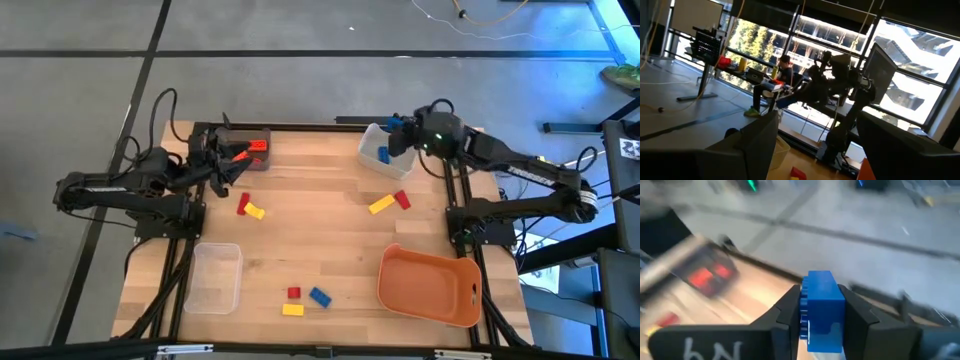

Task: Sort & place blocks by color
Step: Put the top blue gamepiece into the gray bin, then put the blue gamepiece into the gray bin

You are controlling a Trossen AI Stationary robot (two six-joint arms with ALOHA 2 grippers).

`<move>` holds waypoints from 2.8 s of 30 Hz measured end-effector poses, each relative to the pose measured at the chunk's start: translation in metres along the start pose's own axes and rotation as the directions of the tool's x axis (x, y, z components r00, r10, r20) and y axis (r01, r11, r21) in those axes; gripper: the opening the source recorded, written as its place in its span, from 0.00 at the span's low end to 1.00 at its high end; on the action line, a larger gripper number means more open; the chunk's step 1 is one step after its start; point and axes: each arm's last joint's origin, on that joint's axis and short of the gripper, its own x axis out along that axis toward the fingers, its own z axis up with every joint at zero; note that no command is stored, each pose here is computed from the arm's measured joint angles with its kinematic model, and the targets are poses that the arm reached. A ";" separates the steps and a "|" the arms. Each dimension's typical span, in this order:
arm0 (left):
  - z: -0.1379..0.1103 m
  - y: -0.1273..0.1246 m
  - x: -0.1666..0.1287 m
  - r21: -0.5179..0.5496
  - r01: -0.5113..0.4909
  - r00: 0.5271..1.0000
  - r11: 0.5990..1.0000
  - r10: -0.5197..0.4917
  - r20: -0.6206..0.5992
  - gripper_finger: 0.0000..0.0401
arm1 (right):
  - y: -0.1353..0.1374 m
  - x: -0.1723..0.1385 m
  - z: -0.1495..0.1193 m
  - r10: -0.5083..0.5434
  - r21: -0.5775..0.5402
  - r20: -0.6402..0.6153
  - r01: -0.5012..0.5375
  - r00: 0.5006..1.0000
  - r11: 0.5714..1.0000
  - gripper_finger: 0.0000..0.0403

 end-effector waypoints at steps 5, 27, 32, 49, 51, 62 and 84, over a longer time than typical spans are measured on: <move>0.000 0.001 0.000 -0.001 -0.044 0.999 0.999 0.044 0.014 0.65 | -0.018 0.043 -0.024 -0.075 -0.032 -0.282 0.069 0.956 0.997 0.23; 0.001 0.001 0.000 -0.003 -0.054 0.998 0.999 0.054 0.021 0.65 | -0.057 0.125 -0.089 -0.206 0.026 -0.598 0.276 0.774 0.961 0.45; 0.001 0.001 0.000 -0.002 -0.054 0.998 0.999 0.054 0.021 0.65 | -0.059 0.120 -0.080 -0.196 0.046 -0.584 0.273 0.788 0.961 0.59; 0.000 0.000 0.000 0.003 0.002 1.000 1.000 -0.002 0.003 0.65 | 0.059 0.006 -0.012 0.734 0.074 0.016 -0.733 0.679 0.677 0.69; 0.000 0.000 0.000 0.026 0.002 1.000 1.000 -0.002 0.003 0.65 | 0.069 -0.004 -0.011 0.765 0.040 0.071 -0.768 0.640 0.639 0.69; 0.000 -0.001 0.000 0.084 0.025 1.000 0.996 -0.025 -0.003 0.65 | 0.083 -0.017 -0.013 0.758 0.084 0.154 -0.772 0.634 0.629 0.69; 0.000 -0.001 0.000 0.046 0.025 1.000 0.999 -0.025 -0.007 0.65 | 0.259 -0.080 -0.133 0.555 -0.077 -0.597 -0.730 0.579 0.679 0.69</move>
